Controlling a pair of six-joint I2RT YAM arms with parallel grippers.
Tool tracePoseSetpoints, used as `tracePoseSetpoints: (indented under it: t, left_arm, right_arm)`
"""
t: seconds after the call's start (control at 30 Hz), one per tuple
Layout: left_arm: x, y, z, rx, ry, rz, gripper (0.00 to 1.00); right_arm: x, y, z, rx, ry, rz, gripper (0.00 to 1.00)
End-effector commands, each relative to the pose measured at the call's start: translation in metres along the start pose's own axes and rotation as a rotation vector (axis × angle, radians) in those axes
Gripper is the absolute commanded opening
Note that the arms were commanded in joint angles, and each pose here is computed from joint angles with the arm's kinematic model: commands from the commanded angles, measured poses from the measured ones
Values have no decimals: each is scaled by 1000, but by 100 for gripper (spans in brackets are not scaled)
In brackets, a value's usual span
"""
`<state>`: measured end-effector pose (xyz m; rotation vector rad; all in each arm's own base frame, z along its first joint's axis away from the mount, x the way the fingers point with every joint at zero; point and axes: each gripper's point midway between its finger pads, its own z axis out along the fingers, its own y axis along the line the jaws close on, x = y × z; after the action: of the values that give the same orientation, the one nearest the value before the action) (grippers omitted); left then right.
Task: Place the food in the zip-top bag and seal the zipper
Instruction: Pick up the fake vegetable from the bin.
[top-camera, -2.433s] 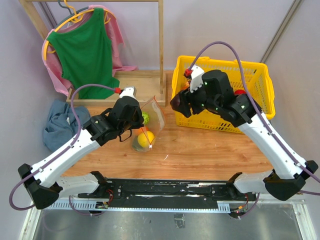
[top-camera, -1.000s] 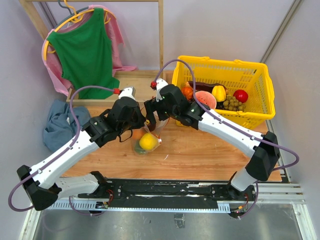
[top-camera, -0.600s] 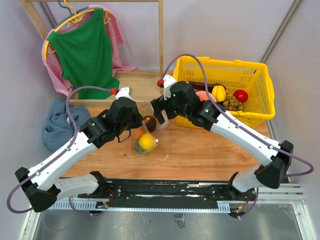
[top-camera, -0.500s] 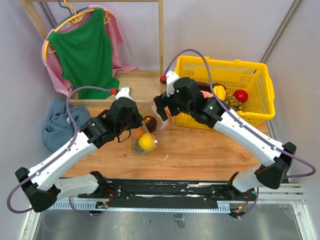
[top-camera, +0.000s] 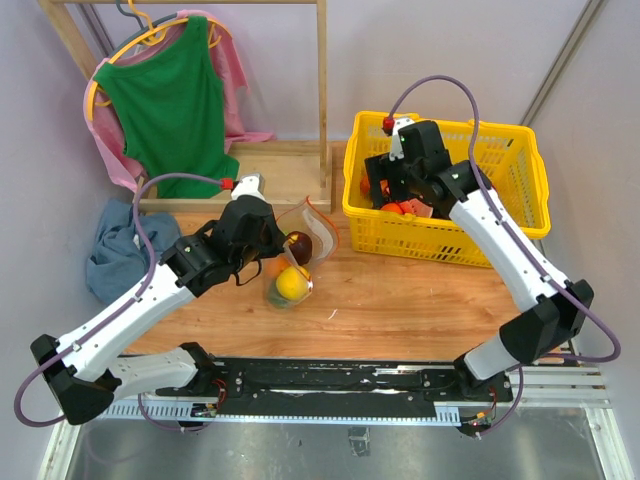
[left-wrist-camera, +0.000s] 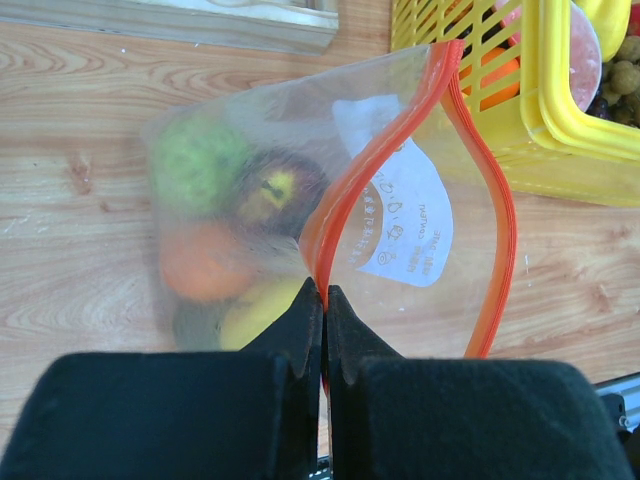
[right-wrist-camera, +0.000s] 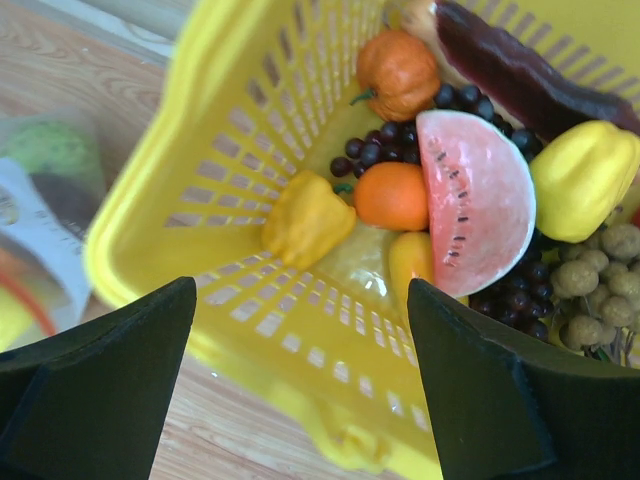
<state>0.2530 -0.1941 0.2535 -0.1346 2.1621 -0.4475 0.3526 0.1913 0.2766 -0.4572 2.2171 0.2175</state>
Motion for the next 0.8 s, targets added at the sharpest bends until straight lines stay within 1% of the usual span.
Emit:
tracePoseSetpoints:
  t: [0.0, 0.1, 0.3, 0.6, 0.77]
  left_arm:
    - [-9, 0, -2, 13, -41, -9, 0]
    - [-12, 0, -4, 13, -50, -12, 0]
    - [-14, 0, -6, 15, -54, -12, 0]
    - [-16, -2, -11, 33, -62, -22, 0]
    - [-13, -1, -10, 31, -48, -24, 0]
  right_arm:
    - [21, -19, 23, -4, 106, 137, 87]
    - [35, -25, 45, -15, 172, 200, 87]
    - [66, -12, 83, -63, 302, 288, 89]
    - [99, 4, 119, -119, 364, 394, 95]
    - [121, 2, 136, -102, 407, 428, 97]
